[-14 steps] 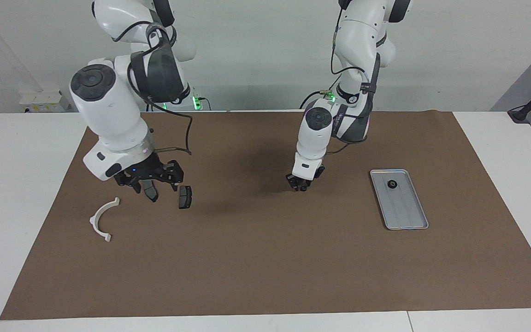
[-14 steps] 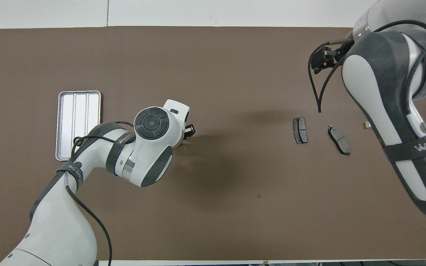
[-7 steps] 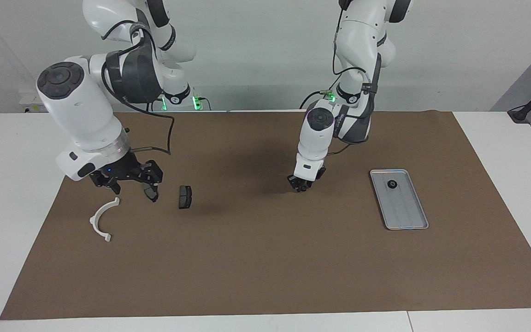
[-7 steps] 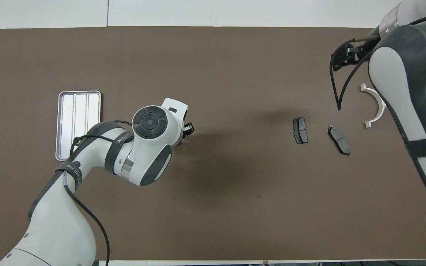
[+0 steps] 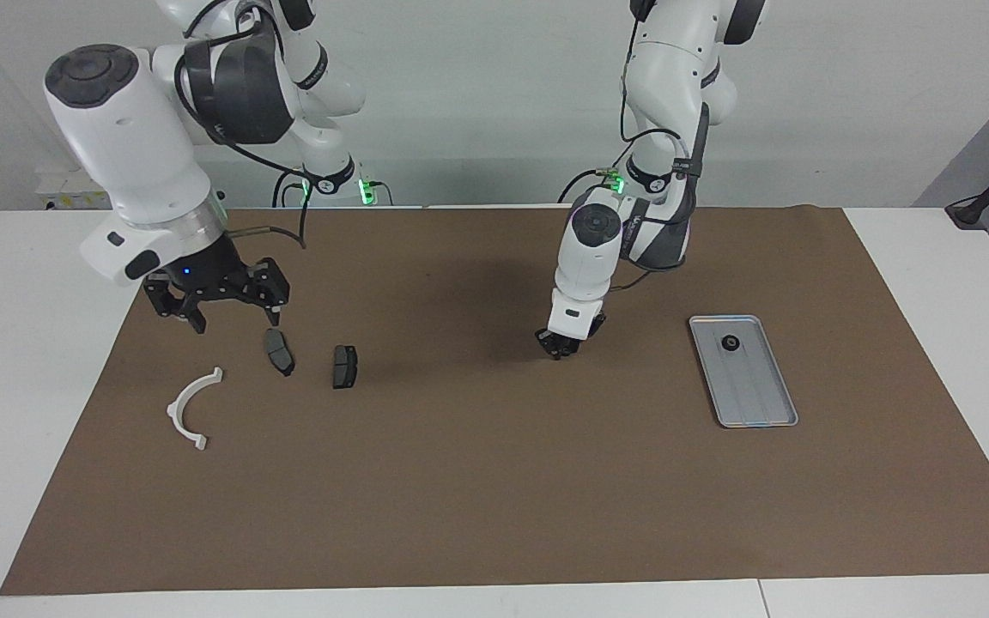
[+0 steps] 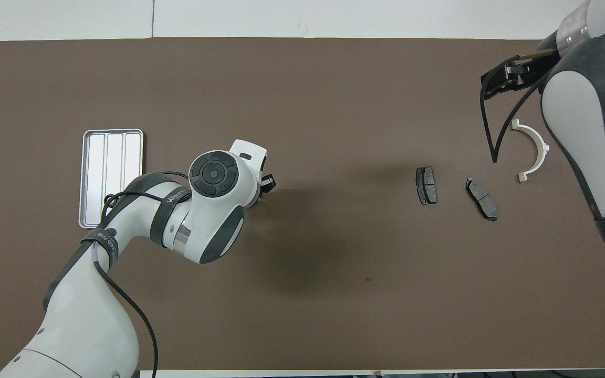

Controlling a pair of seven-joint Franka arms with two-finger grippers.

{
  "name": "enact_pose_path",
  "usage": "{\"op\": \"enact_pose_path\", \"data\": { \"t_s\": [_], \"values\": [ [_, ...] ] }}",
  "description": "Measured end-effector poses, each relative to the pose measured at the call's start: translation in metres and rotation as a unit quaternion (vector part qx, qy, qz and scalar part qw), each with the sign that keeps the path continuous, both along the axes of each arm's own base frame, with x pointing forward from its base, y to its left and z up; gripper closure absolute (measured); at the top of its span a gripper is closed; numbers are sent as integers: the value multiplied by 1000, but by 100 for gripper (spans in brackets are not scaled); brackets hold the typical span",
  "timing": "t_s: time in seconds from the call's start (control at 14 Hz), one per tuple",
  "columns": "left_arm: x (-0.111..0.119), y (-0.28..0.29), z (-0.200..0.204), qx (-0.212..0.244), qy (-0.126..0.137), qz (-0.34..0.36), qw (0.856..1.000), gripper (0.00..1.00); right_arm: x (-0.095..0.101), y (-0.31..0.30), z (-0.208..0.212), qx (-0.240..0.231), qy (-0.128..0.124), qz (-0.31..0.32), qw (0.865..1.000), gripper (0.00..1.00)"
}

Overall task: Pick bearing gear from pile to tray
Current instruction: 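Grasp the second bearing with the left gripper while the right gripper withdraws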

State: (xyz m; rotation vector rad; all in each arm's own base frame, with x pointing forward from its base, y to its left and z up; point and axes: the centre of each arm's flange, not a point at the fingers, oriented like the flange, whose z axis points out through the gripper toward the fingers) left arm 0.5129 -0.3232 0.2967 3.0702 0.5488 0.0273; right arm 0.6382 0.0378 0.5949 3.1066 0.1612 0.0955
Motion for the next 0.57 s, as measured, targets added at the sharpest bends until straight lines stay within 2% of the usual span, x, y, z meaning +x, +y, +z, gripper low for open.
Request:
{"op": "enact_pose_path", "data": {
  "t_s": [0.07, 0.21, 0.43, 0.57],
  "values": [
    [0, 0, 0, 0, 0, 1, 1000, 60, -15, -4, 7, -3, 1, -1, 1000, 0],
    [1, 2, 0, 1, -1, 2, 1000, 76, -49, -11, 21, -3, 4, -9, 1000, 0],
    [7, 11, 0, 7, -1, 8, 1000, 76, -86, -20, 29, 4, 8, -21, 1000, 0],
    [24, 39, 9, 19, -9, 23, 1000, 76, -96, -25, 30, 3, 5, -26, 1000, 0]
  ]
}}
